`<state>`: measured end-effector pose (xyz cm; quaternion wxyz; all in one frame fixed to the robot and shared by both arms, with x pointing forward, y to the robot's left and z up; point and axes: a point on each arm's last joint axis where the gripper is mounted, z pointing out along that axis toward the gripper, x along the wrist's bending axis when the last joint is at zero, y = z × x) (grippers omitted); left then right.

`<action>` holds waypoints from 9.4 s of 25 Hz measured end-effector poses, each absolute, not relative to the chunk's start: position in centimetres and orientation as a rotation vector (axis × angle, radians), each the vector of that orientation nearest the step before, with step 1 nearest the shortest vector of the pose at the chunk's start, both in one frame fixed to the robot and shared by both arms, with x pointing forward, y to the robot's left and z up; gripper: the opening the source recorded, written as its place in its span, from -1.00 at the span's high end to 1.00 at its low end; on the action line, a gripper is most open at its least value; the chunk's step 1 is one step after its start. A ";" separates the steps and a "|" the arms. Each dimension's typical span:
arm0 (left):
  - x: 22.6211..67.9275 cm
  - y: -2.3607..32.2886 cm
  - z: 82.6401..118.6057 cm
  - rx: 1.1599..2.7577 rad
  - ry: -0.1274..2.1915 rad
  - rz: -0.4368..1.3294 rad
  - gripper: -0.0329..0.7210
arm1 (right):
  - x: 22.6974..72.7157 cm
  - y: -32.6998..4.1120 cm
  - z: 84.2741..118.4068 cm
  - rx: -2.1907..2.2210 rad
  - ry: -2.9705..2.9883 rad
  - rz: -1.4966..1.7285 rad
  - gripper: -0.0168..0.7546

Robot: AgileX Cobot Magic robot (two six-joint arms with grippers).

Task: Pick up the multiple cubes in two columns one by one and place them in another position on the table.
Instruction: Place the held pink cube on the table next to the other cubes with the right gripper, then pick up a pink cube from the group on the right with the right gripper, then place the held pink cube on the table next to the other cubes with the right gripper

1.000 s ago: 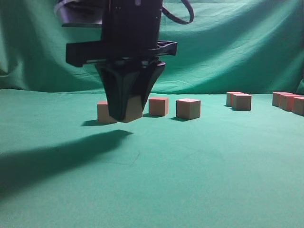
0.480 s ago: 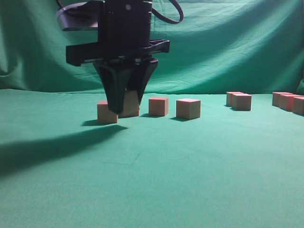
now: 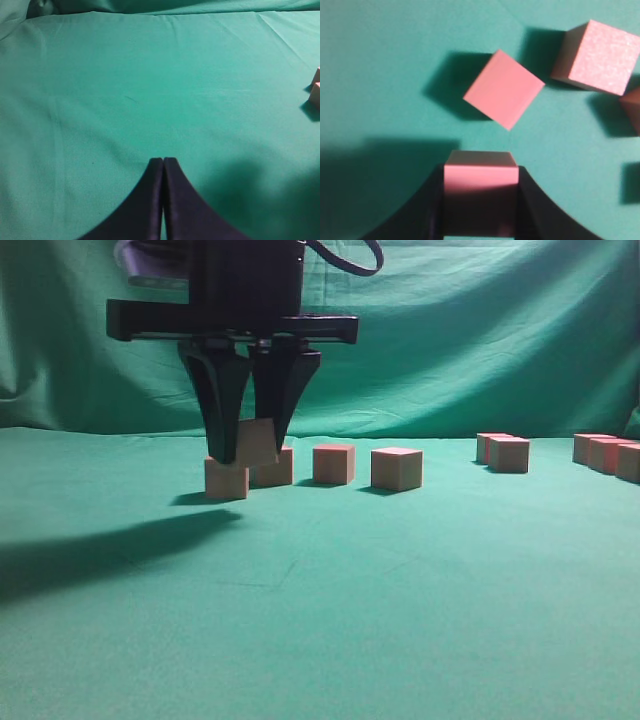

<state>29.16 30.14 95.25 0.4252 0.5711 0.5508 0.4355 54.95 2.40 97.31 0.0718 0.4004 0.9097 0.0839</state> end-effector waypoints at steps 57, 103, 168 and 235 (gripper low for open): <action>29.2 30.1 95.3 1.426 1.379 1.088 0.91 | 55.7 2.5 94.5 1.256 2.718 0.188 0.29; 29.2 30.1 95.3 1.426 1.379 1.088 0.91 | 52.5 -15.8 117.5 1.420 2.172 0.439 -0.63; 29.2 30.1 95.3 1.426 1.379 1.088 0.91 | 57.3 -19.0 108.8 1.857 2.293 0.308 0.29; 29.2 30.1 95.3 1.426 1.379 1.088 0.91 | 52.6 -2.1 93.7 0.663 2.805 0.265 0.29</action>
